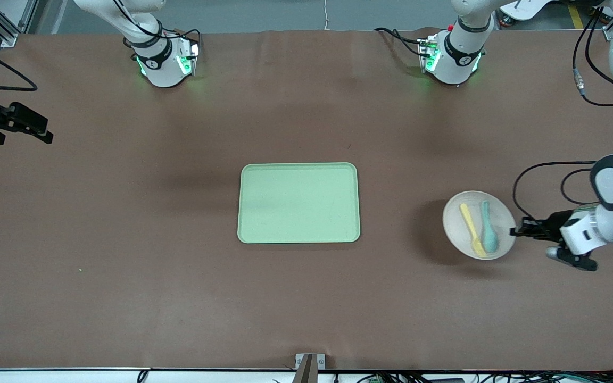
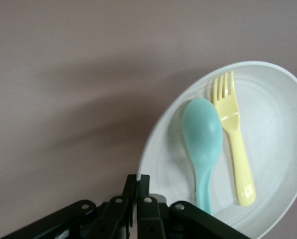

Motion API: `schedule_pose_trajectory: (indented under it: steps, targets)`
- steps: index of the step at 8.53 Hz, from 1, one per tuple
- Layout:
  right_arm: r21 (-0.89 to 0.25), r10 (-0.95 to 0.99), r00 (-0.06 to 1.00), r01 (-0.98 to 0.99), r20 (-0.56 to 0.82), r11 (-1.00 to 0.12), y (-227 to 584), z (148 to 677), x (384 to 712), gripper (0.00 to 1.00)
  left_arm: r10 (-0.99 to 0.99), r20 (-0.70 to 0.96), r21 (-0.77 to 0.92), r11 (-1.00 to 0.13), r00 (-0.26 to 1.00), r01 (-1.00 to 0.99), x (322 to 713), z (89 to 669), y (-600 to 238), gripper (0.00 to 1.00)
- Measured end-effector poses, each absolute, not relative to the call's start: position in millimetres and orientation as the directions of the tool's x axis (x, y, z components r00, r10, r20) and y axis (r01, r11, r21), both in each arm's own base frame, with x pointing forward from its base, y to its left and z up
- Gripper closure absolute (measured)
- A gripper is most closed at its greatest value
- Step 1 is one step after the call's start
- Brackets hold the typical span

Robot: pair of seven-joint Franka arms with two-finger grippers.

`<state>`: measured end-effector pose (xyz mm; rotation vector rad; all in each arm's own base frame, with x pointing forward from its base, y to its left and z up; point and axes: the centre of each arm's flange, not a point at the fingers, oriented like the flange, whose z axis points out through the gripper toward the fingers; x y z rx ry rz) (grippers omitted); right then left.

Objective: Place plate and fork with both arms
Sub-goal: 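Slide the plate with the left gripper onto the green tray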

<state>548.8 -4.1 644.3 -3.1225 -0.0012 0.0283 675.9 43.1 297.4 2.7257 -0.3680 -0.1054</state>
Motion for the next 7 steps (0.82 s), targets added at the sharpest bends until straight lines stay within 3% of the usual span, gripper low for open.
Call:
schedule_pose_trajectory:
  steps: [4,7]
  targets:
    - [-0.023,0.011,1.0,0.011,0.0,-1.0,2.2,644.6,551.6,0.0,-0.217,-0.113,0.421,-0.894,0.97,-0.151,662.4,317.0,-152.4,0.96]
    - [-0.029,0.063,0.998,0.062,-0.018,-0.998,34.6,629.1,560.6,0.0,-0.207,-0.118,0.412,-0.9,0.971,-0.142,636.3,300.2,-263.8,0.96]
